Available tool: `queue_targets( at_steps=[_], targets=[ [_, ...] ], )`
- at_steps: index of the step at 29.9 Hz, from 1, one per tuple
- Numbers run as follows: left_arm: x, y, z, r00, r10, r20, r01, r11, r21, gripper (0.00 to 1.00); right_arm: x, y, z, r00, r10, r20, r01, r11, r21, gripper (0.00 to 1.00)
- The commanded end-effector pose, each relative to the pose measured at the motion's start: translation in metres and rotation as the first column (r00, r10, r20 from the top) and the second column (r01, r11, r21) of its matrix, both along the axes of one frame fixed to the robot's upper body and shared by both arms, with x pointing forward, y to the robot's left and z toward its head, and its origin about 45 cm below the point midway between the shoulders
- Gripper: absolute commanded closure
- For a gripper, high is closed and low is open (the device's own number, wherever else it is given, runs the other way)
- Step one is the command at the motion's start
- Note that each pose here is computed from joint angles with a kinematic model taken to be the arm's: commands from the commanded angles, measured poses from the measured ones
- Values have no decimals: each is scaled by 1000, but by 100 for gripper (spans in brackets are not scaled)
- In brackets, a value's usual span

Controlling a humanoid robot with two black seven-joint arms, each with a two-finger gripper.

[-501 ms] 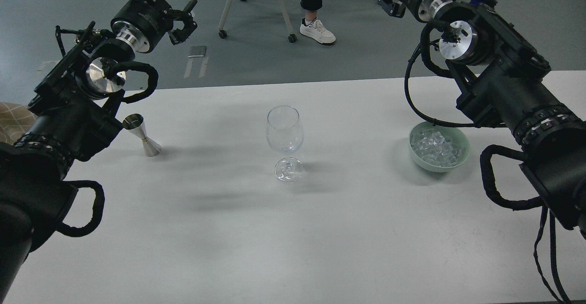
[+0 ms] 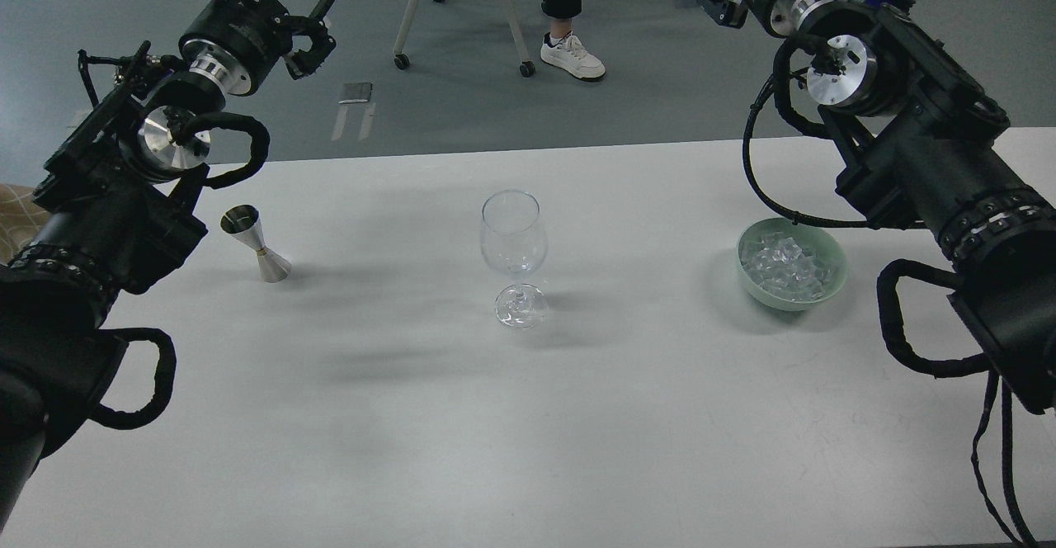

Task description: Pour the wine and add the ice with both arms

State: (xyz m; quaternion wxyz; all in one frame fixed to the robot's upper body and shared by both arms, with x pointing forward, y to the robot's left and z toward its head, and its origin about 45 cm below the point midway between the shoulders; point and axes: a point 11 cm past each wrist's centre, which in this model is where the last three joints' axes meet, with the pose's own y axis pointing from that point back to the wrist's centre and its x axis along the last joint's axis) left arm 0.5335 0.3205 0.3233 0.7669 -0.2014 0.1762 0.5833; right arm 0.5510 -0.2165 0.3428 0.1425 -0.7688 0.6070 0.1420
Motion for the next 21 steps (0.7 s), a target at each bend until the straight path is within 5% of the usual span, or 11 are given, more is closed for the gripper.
queue_targets(
  at_steps=[1, 21],
  targets=[
    [0, 2, 0, 1000, 3, 0, -3, 1000, -1, 2, 0, 0, 2, 1000, 1, 4, -1, 1000, 0, 0],
    [-1, -4, -5, 1000, -7, -5, 7, 1000, -7, 2, 0, 3, 3, 1000, 9, 10, -9, 1000, 1, 0]
  ],
)
